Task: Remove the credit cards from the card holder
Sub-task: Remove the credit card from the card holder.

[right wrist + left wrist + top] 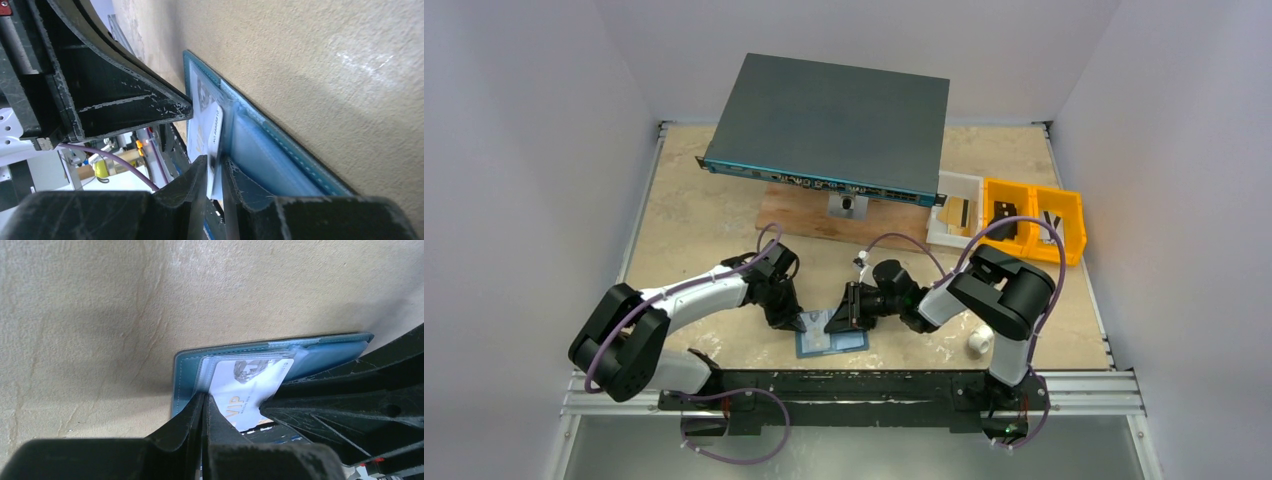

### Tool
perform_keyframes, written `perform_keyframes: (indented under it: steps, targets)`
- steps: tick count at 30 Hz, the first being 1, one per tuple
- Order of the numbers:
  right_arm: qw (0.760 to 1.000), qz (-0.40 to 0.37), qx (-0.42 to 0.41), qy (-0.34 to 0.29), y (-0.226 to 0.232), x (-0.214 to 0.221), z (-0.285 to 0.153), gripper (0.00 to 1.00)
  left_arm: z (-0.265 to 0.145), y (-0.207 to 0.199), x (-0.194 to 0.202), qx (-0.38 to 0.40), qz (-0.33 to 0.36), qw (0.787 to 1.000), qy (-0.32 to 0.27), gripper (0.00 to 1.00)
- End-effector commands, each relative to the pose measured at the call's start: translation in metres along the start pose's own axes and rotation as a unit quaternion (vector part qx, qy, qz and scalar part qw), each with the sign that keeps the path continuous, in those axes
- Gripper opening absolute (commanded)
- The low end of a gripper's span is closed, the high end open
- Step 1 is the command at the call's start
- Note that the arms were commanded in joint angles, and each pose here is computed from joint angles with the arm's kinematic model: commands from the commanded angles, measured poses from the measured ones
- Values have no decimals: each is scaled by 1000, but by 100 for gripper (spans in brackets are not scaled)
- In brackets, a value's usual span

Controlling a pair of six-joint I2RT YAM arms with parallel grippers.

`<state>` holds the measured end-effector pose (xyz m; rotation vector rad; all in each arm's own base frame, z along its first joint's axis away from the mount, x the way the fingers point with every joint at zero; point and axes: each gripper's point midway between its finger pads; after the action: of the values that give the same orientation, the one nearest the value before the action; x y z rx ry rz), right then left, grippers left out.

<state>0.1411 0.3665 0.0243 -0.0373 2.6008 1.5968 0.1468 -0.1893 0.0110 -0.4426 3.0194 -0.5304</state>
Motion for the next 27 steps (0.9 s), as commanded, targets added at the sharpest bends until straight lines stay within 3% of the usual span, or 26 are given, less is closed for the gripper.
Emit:
perform_keyframes:
  steps: [1, 8, 13, 16, 27]
  targets:
    - [999, -12, -39, 10, 20, -1, 5, 16, 19, 28, 3, -52, 17, 998, -7, 0]
    - [999, -4, -42, 7, 18, -1, 6, 12, 17, 18, 7, -32, 32, 999, -5, 0]
    - [999, 1, -39, -1, 17, 1, -1, 0, 15, 37, 7, -75, 23, 997, -12, 0]
    - [1000, 1, -26, -16, 13, -1, -7, 0, 15, 47, 5, -91, 17, 996, -16, 3]
    - [998, -3, 41, -46, -8, -7, -17, 0, 14, 57, 2, -110, 9, 994, -17, 0]
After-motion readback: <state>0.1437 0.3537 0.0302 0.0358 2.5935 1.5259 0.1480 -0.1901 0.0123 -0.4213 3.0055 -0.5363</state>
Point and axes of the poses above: each gripper's point midway between its finger pads, its own z axis out along the fingers, its own y axis along the line the jaws close on, x = y × z, and after that the axes turned 2 degrees about z, right-handed
